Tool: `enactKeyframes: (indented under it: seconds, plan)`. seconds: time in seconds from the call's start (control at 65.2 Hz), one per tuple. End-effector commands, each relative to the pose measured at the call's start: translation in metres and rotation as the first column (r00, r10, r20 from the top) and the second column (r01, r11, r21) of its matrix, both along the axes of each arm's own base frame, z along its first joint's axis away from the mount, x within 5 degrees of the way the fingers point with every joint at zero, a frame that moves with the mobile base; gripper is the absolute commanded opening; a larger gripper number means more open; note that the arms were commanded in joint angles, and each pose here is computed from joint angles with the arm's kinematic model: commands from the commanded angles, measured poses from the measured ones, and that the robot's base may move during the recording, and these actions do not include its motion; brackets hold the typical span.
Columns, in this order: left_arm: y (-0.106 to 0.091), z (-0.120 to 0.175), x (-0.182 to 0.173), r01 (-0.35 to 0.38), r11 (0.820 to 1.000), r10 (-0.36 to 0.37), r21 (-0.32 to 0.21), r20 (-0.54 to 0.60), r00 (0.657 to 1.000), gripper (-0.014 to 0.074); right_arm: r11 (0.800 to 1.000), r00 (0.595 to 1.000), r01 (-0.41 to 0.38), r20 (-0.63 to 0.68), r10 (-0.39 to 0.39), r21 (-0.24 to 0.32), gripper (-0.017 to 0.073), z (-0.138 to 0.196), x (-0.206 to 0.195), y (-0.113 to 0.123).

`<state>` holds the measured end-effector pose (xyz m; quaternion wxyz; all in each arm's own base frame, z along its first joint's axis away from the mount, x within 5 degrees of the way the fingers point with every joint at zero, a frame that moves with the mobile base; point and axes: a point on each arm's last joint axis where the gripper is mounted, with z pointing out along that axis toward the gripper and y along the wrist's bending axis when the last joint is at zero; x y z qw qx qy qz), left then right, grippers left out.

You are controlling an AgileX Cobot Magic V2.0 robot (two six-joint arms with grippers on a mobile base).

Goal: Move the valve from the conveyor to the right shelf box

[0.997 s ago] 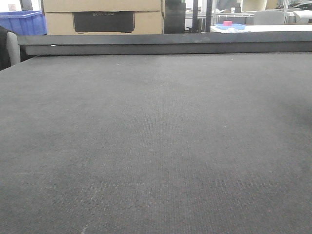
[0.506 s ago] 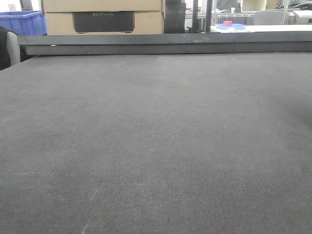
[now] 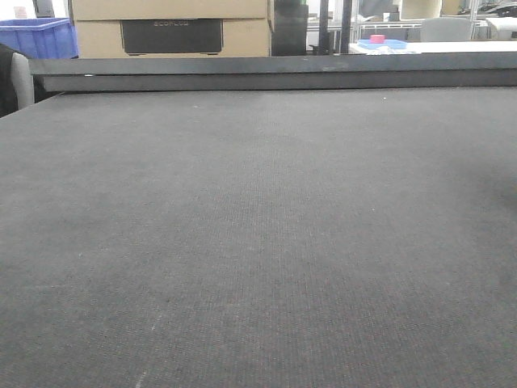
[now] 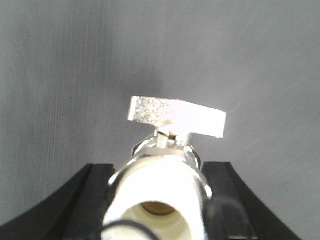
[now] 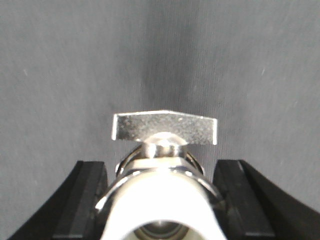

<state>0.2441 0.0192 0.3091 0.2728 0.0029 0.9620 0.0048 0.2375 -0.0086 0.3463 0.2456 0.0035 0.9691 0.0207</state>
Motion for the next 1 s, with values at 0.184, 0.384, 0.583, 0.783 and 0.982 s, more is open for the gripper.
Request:
enactKeyframes:
  seconds: [0.184,0.384,0.583,0.783,0.982]
  plan:
    - [-0.019,0.041,-0.043,0.062,0.985,0.012,-0.163,0.415,0.91,-0.0111,1.0,0.953,0.026,0.301,-0.024,-0.003,-0.0162,0.002,-0.033,0.001]
    - [-0.019,0.042,-0.081,0.042,0.99,0.045,-0.138,0.567,0.822,-0.0111,0.999,0.899,0.042,0.436,-0.034,-0.009,-0.0162,-0.02,-0.069,0.002]
    - [-0.02,0.029,-0.116,0.023,0.992,0.064,-0.12,0.669,0.741,-0.0111,0.999,0.857,0.048,0.514,-0.035,-0.011,-0.0162,-0.033,-0.104,0.004]
    - [-0.022,0.017,-0.141,0.029,0.993,0.061,-0.115,0.703,0.708,-0.0111,0.999,0.79,0.05,0.612,-0.031,-0.013,-0.0162,-0.026,-0.132,0.006]
    - [-0.023,0.02,-0.15,0.036,0.993,0.056,-0.11,0.727,0.684,-0.0111,0.999,0.755,0.051,0.656,-0.029,-0.014,-0.0162,-0.021,-0.142,0.007]
